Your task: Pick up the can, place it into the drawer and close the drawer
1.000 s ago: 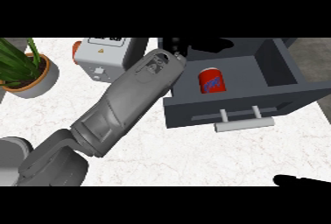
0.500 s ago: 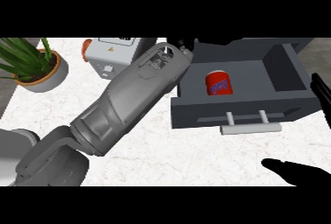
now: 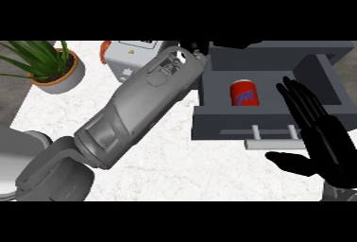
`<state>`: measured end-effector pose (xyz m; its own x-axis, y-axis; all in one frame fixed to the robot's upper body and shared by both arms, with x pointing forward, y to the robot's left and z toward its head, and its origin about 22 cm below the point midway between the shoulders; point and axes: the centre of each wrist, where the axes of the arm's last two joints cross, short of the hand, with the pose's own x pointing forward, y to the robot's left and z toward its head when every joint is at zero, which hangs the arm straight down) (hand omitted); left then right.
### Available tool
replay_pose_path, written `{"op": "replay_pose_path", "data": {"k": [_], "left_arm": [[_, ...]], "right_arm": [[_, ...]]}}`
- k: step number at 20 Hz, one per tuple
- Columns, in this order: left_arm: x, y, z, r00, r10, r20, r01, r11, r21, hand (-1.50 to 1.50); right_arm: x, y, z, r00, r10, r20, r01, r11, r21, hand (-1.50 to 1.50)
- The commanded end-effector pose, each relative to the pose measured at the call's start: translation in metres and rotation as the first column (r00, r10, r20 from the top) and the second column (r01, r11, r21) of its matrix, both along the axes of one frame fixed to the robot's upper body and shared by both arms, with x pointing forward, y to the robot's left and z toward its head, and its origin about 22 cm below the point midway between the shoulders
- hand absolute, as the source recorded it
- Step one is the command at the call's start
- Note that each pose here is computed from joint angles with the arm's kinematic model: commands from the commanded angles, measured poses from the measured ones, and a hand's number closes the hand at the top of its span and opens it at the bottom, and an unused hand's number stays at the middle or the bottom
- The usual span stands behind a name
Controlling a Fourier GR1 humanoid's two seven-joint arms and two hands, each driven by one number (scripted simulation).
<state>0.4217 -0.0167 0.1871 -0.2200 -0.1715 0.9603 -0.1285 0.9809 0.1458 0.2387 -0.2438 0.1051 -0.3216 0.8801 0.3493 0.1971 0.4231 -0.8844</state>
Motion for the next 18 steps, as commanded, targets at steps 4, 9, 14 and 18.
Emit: {"op": "replay_pose_path", "data": {"k": [4,9,14,18], "left_arm": [[0.009,0.035,0.016,1.0,-0.004,-0.007,0.004,1.0,-0.001,-1.5],[0.003,0.045,0.023,0.999,0.026,-0.026,-0.025,0.999,0.022,-1.5],[0.0,0.083,0.028,1.0,0.013,-0.011,-0.013,1.0,0.01,-1.5],[-0.007,0.088,0.034,1.0,0.024,-0.011,-0.024,1.0,0.008,-1.5]], "right_arm": [[0.039,0.018,-0.051,0.997,-0.073,0.002,0.073,0.996,-0.058,-1.5],[0.065,0.01,-0.07,0.993,-0.114,-0.009,0.114,0.992,-0.063,-1.5],[0.086,0.004,-0.085,0.986,-0.165,-0.011,0.164,0.983,-0.083,-1.5],[0.091,0.003,-0.104,0.987,-0.162,0.003,0.161,0.98,-0.115,-1.5]]}}
